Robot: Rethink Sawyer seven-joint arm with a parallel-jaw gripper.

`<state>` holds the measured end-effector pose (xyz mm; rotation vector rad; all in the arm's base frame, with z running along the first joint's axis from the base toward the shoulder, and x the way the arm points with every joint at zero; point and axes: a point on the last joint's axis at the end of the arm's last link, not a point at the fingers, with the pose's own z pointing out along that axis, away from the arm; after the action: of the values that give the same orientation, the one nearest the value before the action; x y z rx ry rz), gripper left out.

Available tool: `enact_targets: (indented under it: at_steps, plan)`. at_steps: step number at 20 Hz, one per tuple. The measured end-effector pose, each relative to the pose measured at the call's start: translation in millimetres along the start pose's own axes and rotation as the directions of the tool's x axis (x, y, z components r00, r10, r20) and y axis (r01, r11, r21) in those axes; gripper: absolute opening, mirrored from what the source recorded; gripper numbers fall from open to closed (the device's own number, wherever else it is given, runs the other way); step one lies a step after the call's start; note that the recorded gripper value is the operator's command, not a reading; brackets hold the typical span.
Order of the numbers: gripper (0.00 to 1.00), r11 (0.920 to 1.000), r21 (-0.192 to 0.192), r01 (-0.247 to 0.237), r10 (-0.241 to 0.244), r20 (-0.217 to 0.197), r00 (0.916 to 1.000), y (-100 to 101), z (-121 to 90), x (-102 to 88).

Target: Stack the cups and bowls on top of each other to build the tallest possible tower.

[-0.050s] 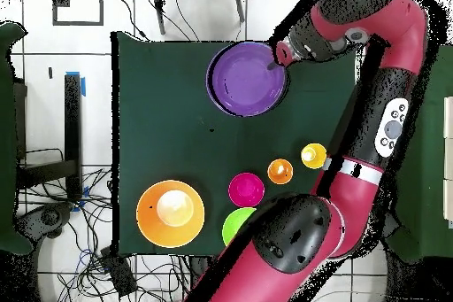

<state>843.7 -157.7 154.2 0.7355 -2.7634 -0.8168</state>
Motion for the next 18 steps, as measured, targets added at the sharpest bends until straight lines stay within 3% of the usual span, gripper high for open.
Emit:
enact_targets:
  at_steps: [11, 18]
  plan:
    - [0.00, 0.9994, -0.033, 0.011, -0.012, -0.014, 0.9998, 0.3, 1.2, -4.6]
    - [0.00, 0.9994, -0.031, 0.012, -0.012, -0.022, 0.9997, -0.3, 2.8, -10.8]
